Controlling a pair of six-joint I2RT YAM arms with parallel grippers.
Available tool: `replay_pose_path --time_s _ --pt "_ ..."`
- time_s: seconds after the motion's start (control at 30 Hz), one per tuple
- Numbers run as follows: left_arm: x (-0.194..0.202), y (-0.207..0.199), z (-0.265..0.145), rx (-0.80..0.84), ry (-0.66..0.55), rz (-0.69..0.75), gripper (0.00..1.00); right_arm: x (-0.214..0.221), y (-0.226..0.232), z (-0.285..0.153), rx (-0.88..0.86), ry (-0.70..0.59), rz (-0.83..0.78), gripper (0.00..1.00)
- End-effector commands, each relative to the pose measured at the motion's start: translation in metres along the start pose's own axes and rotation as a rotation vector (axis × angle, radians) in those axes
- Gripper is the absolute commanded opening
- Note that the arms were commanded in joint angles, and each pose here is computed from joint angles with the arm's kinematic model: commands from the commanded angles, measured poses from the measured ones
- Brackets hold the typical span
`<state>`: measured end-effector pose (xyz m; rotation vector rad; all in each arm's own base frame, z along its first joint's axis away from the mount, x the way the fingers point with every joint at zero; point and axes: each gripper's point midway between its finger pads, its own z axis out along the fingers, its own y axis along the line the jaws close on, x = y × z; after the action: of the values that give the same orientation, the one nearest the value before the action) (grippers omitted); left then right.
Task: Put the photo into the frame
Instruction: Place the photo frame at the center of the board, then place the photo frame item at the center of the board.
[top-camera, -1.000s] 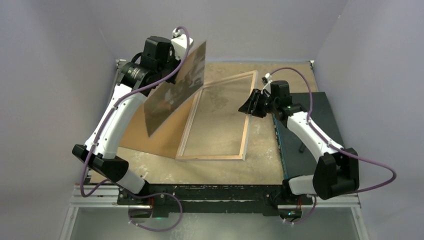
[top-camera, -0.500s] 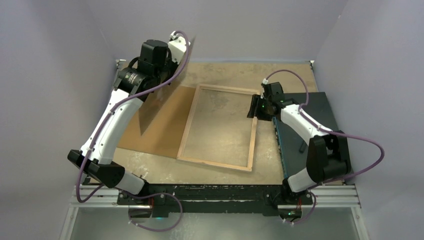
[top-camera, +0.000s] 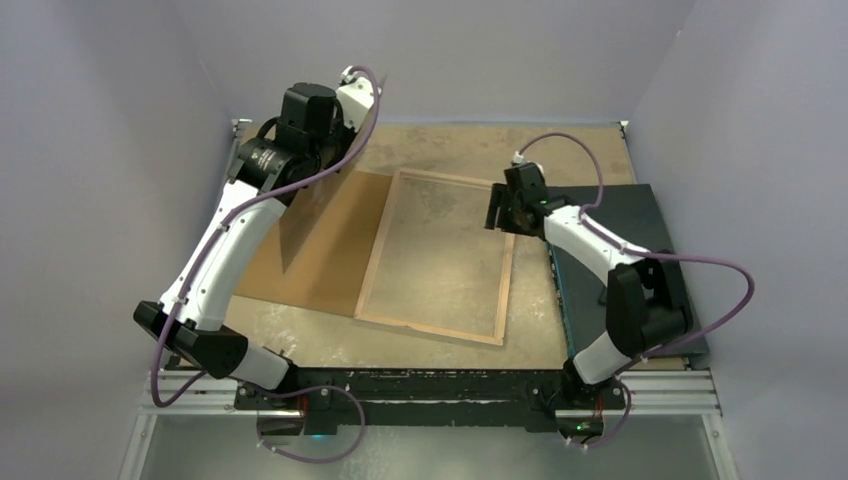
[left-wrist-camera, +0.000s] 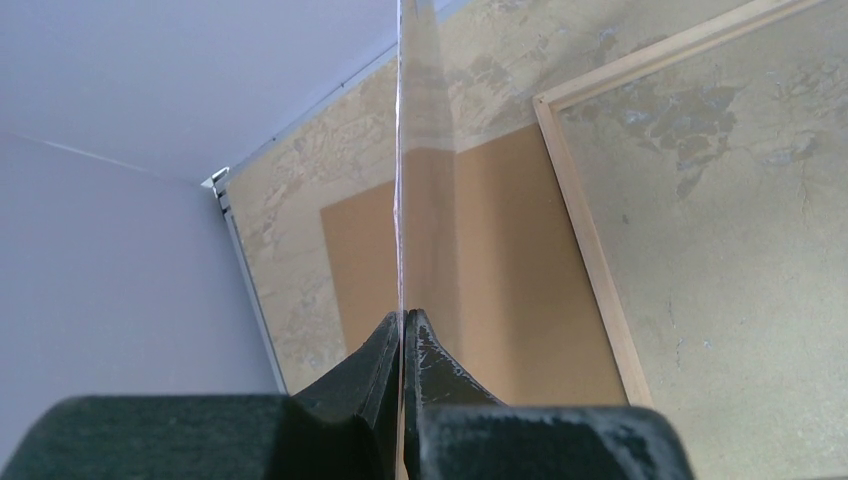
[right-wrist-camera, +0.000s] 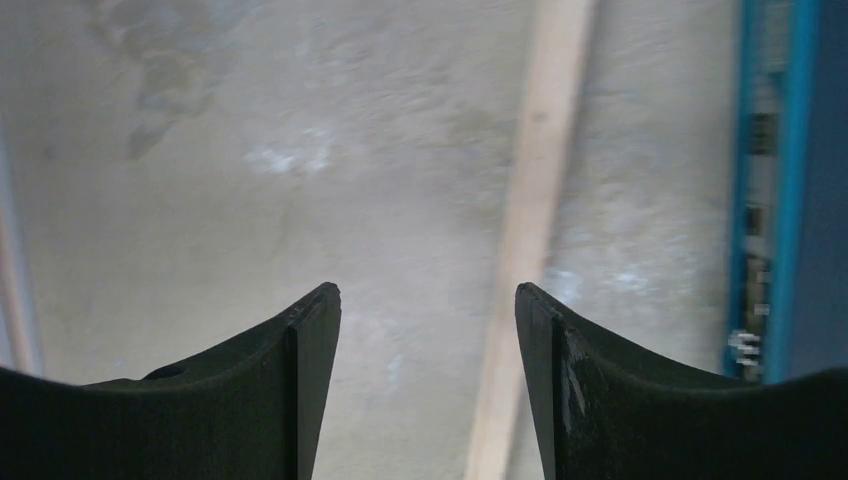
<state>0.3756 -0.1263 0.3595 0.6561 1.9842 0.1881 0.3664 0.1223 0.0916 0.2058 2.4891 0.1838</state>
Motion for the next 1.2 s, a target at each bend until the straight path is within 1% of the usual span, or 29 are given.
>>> replay_pose_path --time_s 0.0,0.07,0.1,0.17,0.2,0.27,0.33,0.4,0.5,0.57,0.73,0.83,0.87,0.9,0.93,1.03,1.1,1.17 --pt "-0.014 0.015 -0.016 -0.059 -0.071 -0.006 0.00 0.017 0.050 -0.011 -0.052 -0.040 -0.003 0.68" --pt "-0.012 0.016 -0.017 -0.066 -0.069 -0.006 0.00 0.048 0.066 -0.012 -0.081 0.006 -0.020 0.67" --pt "-0.011 0.016 -0.018 -0.068 -0.068 -0.007 0.00 0.064 0.066 -0.011 -0.069 0.033 -0.020 0.66" --pt "-0.009 0.016 -0.018 -0.069 -0.064 -0.007 0.00 0.086 0.050 -0.013 -0.008 0.067 0.019 0.66" --pt "-0.008 0.016 -0.018 -0.071 -0.062 -0.007 0.00 0.095 0.044 -0.016 -0.005 0.074 0.040 0.65" --pt "-0.005 0.016 -0.017 -0.075 -0.058 -0.008 0.00 0.102 0.041 -0.024 -0.040 0.069 0.056 0.63" --pt "-0.002 0.015 -0.015 -0.077 -0.050 -0.007 0.00 0.114 0.037 -0.027 -0.054 0.098 0.041 0.61" --pt "0.001 0.015 -0.013 -0.081 -0.046 -0.005 0.00 0.133 0.030 -0.028 -0.045 0.164 0.038 0.61" --pt "0.000 0.015 -0.013 -0.086 -0.052 -0.012 0.00 0.141 0.013 -0.026 0.011 0.179 0.018 0.61" --pt "0.001 0.014 -0.014 -0.080 -0.055 -0.017 0.00 0.135 0.003 -0.022 0.044 0.172 0.019 0.61" --pt "0.006 0.008 -0.014 -0.057 -0.049 -0.032 0.00 0.101 -0.029 -0.008 0.105 0.138 0.056 0.63" --pt "0.011 0.006 -0.013 -0.058 -0.047 -0.038 0.00 0.074 -0.033 -0.009 0.132 0.087 0.056 0.64" --pt "0.013 0.005 -0.012 -0.058 -0.046 -0.041 0.00 0.056 -0.029 -0.011 0.134 0.039 0.066 0.64" --pt "0.014 0.003 -0.011 -0.053 -0.050 -0.047 0.00 0.040 -0.017 -0.015 0.097 0.001 0.059 0.66" --pt "0.015 -0.002 -0.010 -0.032 -0.054 -0.057 0.00 0.028 0.002 -0.020 0.025 -0.023 0.072 0.69" --pt "0.021 -0.021 -0.005 0.050 -0.045 -0.109 0.00 -0.006 0.071 -0.044 -0.269 -0.081 0.138 0.76" --pt "0.028 -0.035 0.000 0.099 -0.029 -0.149 0.00 -0.023 0.109 -0.060 -0.407 -0.102 0.189 0.82" --pt "0.037 -0.049 0.004 0.147 -0.016 -0.182 0.00 -0.037 0.141 -0.074 -0.519 -0.119 0.237 0.86"
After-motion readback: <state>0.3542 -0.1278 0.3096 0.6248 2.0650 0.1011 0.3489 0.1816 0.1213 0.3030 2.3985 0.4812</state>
